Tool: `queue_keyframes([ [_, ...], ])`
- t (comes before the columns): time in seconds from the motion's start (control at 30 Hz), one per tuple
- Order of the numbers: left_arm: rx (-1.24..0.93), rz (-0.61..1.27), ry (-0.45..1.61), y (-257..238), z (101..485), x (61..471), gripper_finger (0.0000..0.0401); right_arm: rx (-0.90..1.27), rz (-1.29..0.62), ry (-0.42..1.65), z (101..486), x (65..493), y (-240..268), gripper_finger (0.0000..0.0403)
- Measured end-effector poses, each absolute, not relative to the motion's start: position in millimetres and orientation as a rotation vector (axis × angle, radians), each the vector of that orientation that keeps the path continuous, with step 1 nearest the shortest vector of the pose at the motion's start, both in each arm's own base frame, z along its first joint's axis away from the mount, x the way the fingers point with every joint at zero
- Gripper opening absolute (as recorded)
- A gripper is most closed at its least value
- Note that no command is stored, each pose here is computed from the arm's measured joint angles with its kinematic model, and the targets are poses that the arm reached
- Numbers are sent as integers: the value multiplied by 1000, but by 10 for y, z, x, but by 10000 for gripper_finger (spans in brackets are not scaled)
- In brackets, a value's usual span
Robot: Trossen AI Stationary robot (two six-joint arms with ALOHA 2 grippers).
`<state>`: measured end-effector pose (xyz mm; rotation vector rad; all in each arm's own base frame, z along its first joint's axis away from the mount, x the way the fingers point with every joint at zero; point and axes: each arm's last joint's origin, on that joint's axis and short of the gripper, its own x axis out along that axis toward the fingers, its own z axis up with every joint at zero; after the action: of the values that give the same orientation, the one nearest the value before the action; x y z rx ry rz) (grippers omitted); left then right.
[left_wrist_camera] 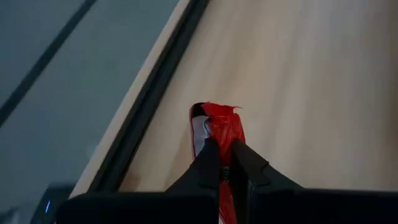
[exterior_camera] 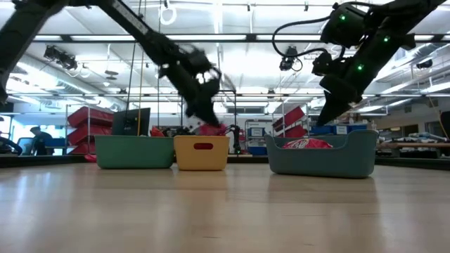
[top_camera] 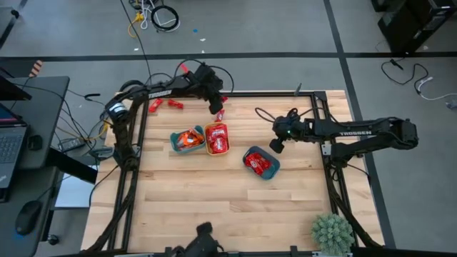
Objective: Sort candy
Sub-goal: Put the dark red candy into the blue bin
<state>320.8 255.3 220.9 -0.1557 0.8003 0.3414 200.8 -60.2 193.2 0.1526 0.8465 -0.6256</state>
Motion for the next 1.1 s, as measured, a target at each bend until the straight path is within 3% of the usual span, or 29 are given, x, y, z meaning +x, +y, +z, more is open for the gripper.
queue_keyframes([
  [0.13,-14,161,725,2255,2446,3341,10,181,-697,828,1992,1918,-651,0],
  [0.5,374,-206,537,1090,2585,3975,9,193,-773,787,2107,1760,-795,0],
  [0.83,430,-315,387,487,2621,4208,9,189,-797,791,2109,1731,-858,0],
  [1.1,430,-313,375,491,2228,4434,9,184,-792,798,2100,1737,-859,0],
])
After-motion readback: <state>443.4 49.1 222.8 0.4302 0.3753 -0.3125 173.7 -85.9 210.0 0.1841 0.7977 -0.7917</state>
